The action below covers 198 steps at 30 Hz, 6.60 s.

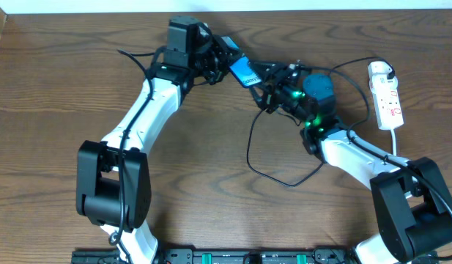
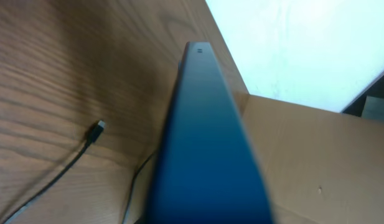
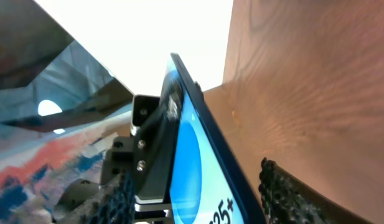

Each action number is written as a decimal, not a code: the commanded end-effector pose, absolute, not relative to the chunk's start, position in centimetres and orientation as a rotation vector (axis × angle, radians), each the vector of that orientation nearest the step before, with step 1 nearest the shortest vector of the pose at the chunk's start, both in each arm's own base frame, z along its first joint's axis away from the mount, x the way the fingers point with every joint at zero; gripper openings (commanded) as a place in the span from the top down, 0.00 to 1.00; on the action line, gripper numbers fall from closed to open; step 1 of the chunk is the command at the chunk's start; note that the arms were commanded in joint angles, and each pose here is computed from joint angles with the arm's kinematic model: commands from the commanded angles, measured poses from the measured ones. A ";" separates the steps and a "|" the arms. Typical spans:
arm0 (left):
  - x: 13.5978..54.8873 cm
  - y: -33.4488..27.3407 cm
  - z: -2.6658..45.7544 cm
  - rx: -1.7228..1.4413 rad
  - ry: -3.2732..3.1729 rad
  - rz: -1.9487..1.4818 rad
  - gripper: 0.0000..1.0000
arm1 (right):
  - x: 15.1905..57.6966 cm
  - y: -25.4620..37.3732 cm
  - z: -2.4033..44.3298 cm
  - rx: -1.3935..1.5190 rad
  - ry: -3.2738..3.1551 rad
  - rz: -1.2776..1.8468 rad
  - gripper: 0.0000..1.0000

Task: Plug charger to phone and switch on socket
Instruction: 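Open the right gripper and move the held phone to upper left, then lower the right gripper over the black USB-C cable plug, then close the right gripper on the plug and lift it, then carry the plug left toward the phone's bottom port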

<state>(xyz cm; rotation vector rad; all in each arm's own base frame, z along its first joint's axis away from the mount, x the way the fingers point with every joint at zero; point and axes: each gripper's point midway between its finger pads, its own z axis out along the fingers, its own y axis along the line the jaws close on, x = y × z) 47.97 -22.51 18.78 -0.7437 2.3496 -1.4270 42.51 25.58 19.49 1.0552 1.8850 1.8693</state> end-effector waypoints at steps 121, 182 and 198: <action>46.9 -12.2 23.9 -0.303 2.195 -1.736 0.93 | 43.9 25.1 0.0 -0.054 2.935 0.654 0.99; 46.9 -13.3 23.8 -0.357 2.217 -1.750 0.93 | 33.0 29.2 18.8 -0.791 2.359 1.562 0.99; 48.9 -13.1 27.6 -0.294 2.060 -1.763 0.93 | 33.4 30.6 21.7 -0.799 2.215 1.713 0.99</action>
